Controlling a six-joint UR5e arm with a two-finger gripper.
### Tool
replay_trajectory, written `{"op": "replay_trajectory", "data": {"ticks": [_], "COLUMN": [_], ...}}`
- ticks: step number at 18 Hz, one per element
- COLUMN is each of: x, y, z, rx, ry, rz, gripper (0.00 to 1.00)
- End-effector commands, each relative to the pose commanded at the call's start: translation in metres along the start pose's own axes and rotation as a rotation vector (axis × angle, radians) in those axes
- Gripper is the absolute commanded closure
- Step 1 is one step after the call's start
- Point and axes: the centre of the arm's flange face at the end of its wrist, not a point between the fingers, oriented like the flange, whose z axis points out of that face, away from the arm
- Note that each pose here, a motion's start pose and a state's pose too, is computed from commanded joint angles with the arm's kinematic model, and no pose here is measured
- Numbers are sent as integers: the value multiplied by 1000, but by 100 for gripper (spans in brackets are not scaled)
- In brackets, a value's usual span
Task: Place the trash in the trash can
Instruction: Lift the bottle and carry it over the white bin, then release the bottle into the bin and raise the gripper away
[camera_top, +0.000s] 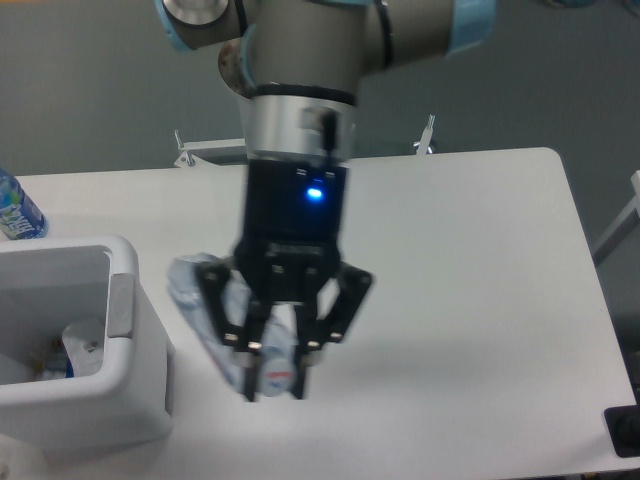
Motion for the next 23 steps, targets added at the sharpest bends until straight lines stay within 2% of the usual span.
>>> {"op": "replay_trajectory", "data": {"ticks": [3, 9, 13, 14, 15, 17, 21, 23], "x": [46, 79, 89, 89, 89, 87, 82, 55], "y": [20, 47, 58, 60, 60, 59, 56, 41], "z": [10, 37, 52, 55, 55, 55, 50, 44], "rx": [-33, -87, -105, -107, -106, -104, -99, -76], "ry": [54, 96, 111, 112, 112, 110, 100, 67], "rz": [1, 48, 80, 97, 111, 124, 124, 108], "gripper": [73, 72, 49, 40, 23, 0, 0, 0]}}
